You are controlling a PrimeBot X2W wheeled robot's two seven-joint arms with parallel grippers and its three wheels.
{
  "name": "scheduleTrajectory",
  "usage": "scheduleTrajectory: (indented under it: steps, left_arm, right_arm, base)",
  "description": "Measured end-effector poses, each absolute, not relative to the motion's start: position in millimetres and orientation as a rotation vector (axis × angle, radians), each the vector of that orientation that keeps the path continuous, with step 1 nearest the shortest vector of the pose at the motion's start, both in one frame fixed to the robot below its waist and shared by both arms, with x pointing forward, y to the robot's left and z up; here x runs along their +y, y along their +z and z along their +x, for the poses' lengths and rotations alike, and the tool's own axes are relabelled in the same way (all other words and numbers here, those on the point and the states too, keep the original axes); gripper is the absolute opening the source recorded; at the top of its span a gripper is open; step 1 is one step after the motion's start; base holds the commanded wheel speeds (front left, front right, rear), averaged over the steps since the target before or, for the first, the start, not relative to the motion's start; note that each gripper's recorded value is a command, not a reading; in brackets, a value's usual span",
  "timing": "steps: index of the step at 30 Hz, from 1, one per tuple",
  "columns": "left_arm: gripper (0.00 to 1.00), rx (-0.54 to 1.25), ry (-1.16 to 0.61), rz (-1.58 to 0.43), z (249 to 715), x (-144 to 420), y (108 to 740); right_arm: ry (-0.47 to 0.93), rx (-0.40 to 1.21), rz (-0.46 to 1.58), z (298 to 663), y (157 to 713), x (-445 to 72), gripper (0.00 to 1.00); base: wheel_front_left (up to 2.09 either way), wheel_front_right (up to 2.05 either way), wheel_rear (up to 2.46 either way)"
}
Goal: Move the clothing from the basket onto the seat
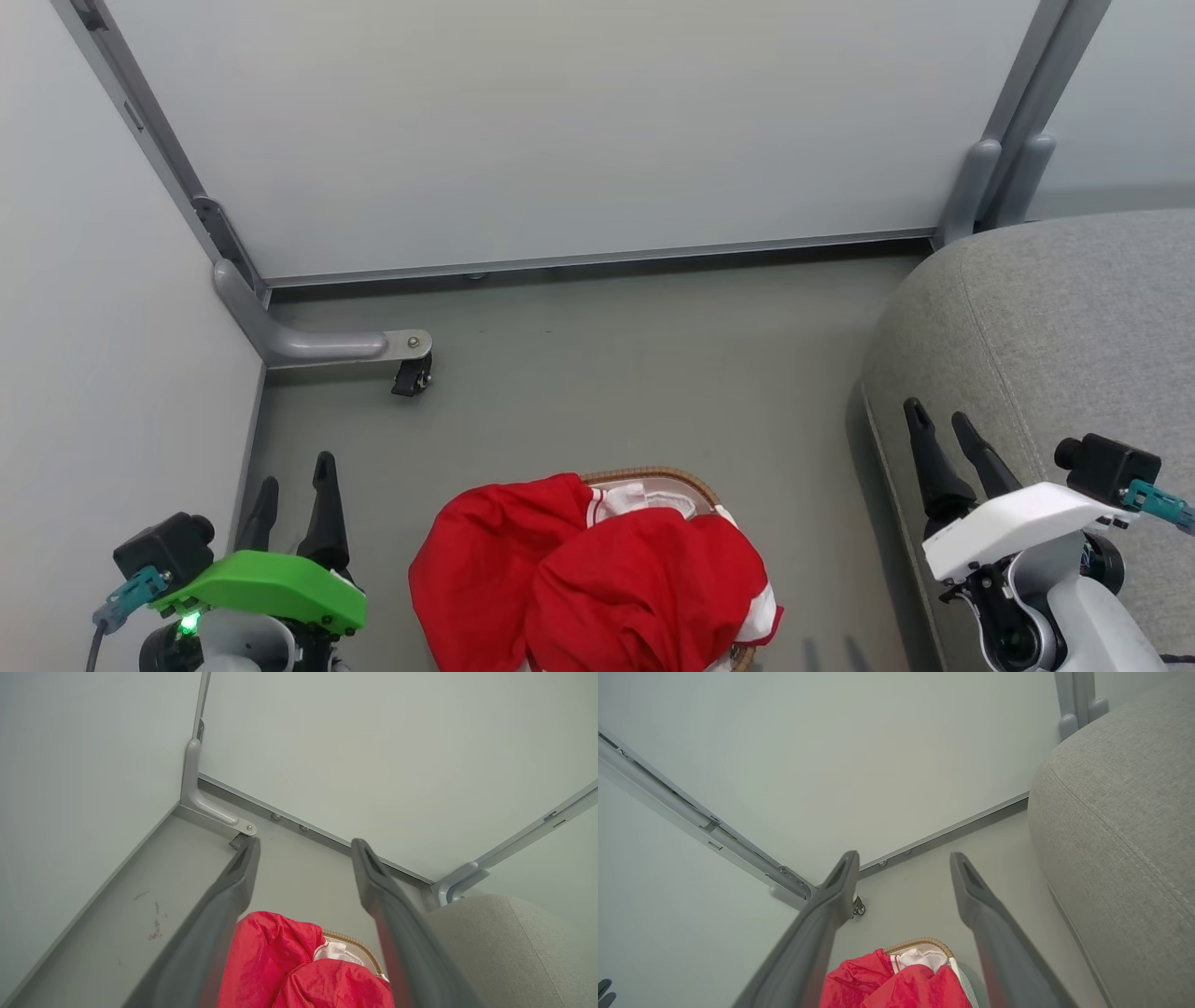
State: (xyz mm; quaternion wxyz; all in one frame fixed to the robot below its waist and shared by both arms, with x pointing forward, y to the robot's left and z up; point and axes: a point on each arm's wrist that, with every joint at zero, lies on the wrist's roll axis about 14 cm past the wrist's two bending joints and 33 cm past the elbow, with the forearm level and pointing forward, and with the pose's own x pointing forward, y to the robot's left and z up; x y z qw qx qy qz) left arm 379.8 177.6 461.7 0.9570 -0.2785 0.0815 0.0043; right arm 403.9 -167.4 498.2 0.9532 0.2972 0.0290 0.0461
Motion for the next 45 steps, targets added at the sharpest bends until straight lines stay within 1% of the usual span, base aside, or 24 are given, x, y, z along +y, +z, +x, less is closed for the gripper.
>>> scheduleTrajectory:
  steps: [11,24,37,45]
  left_arm:
    - [1.0,0.127,-0.015,-0.416,382.8,176.4,471.0]
    - [1.0,0.076,-0.033,-0.287,383.6,177.4,481.1]
    - [1.0,0.057,-0.055,-0.218,378.6,172.7,479.1]
    - [1.0,0.08,-0.089,-0.176,376.2,164.5,468.3]
  right_arm:
    - [0.115,0.034,0.473,406.7,502.1,-164.4,1.0]
    - [0.122,0.016,0.32,407.9,502.4,-165.9,1.0]
    - [0.139,0.026,0.207,404.7,493.5,-161.0,1.0]
    - [0.16,0.039,0.14,405.3,486.1,-157.1,1.0]
  base:
    - [0.0,0.0,0.0]
    - [0.0,0.0,0.0]
    - [0.0,0.0,0.0]
    - [0.0,0.0,0.0]
